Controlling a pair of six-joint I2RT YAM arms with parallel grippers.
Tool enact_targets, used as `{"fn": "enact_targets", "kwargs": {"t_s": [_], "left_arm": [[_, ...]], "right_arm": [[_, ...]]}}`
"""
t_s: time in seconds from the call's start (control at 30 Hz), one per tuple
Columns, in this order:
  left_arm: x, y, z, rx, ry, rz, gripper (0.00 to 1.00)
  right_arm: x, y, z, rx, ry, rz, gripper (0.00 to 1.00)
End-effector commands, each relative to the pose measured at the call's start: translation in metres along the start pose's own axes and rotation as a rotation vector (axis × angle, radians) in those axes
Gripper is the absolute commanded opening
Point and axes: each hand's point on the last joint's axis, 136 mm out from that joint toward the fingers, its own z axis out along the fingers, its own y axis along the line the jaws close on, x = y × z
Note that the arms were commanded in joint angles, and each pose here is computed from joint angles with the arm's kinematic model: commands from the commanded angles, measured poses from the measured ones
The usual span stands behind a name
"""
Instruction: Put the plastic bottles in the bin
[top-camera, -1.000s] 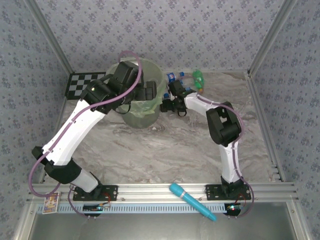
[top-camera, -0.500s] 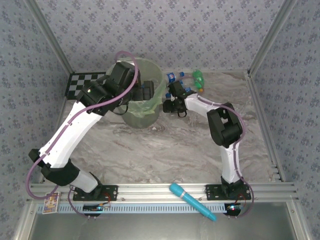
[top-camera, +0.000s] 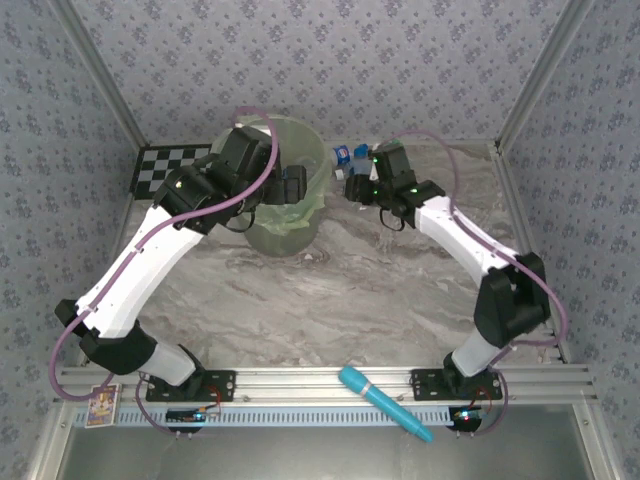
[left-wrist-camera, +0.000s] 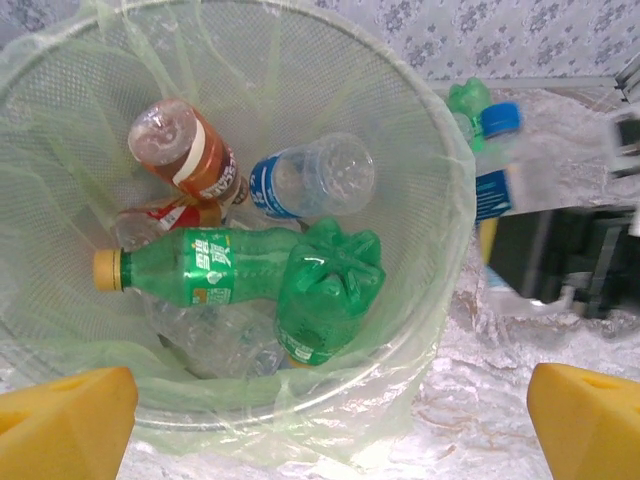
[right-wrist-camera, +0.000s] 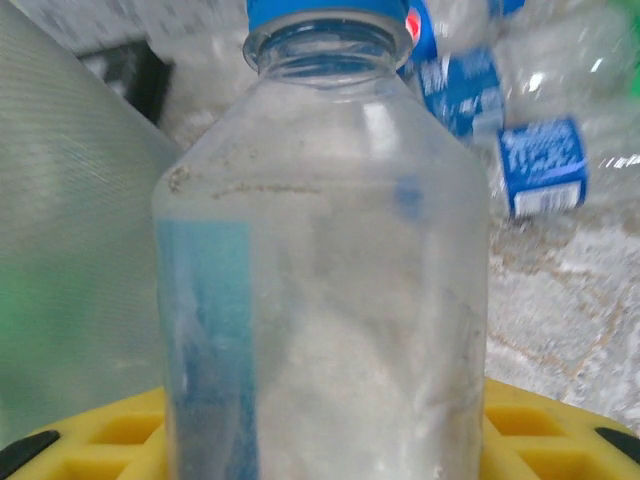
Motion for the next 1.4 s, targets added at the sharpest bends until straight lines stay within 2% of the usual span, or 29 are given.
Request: {"fn": "enact_targets", "kwargs": {"t_s": [0.0, 0.2, 0.43, 0.63, 0.87, 1.0, 1.37], "left_arm": [[-0.019, 0.01, -0.017, -0.001, -0.083, -0.016, 1.0], [-0.031, 0.016, -0.022, 0.001, -0.116, -0.037, 1.0], [-0.047, 0.027, -0.041, -0.009, -0.183, -0.057, 1.0], [-0.053, 0.043, -0.059, -0.036, -0.233, -0.085, 1.0], [-0.043, 0.057, -0.066, -0.06, -0.247, -0.107, 1.0], [-0.041, 0.064, -0.074, -0.072, -0.254, -0.111, 1.0], [-0.036, 0.076, -0.089, -0.091, -0.27, -0.115, 1.0]], "right_arm": [[-0.044, 0.012, -0.042, -0.025, -0.146, 0.002, 0.52], [-0.098, 0.047, -0.093, -0.137, -0.284, -0.022, 0.52], [-0.126, 0.106, -0.109, -0.405, -0.296, 0.144, 0.47], [-0.129, 0.162, -0.106, -0.524, -0.295, 0.247, 0.49], [-0.127, 0.201, -0.087, -0.589, -0.314, 0.396, 0.49], [-0.123, 0.226, -0.076, -0.603, -0.308, 0.398, 0.5], [-0.08, 0.278, -0.035, -0.612, -0.138, 0.316, 0.51]]}}
